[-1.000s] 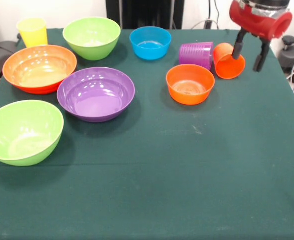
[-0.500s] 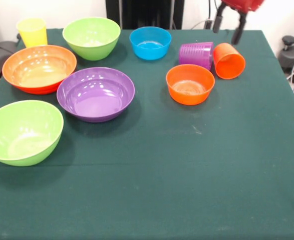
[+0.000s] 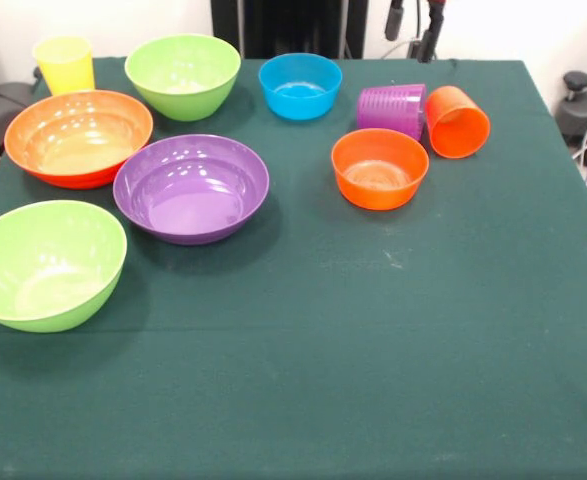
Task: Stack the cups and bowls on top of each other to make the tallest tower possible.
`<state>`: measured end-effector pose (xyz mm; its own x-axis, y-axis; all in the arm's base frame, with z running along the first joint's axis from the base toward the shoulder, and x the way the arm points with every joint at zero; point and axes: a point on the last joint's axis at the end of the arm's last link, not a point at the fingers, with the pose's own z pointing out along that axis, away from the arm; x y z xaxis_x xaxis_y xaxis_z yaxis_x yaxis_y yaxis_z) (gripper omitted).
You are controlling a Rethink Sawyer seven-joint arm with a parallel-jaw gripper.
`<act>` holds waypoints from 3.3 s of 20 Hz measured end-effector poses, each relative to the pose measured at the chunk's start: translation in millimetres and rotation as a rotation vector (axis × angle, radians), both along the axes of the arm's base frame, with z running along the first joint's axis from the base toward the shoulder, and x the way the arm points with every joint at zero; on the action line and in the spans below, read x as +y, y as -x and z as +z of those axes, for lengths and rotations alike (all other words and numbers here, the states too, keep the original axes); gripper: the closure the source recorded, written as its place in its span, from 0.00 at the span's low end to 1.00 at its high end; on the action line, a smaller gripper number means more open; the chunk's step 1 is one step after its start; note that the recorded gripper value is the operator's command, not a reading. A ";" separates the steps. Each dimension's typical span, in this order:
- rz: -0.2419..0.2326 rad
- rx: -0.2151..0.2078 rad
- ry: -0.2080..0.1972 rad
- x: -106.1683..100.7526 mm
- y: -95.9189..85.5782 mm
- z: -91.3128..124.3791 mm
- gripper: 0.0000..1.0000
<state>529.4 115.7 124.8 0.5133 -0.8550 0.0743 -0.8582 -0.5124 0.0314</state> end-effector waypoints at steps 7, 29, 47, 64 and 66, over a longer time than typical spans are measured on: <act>0.009 0.010 0.004 -0.1 15.2 2.5 0.00; 0.023 -0.007 0.006 -2.7 37.1 13.5 0.00; 0.002 -0.019 0.016 -29.1 87.3 28.5 0.00; -0.047 -0.023 0.009 -51.1 97.1 23.3 0.00; -0.052 -0.028 0.008 -55.7 97.4 21.3 0.00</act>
<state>432.0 60.0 146.1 0.4654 -0.8800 0.0948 -0.8844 -0.4666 0.0106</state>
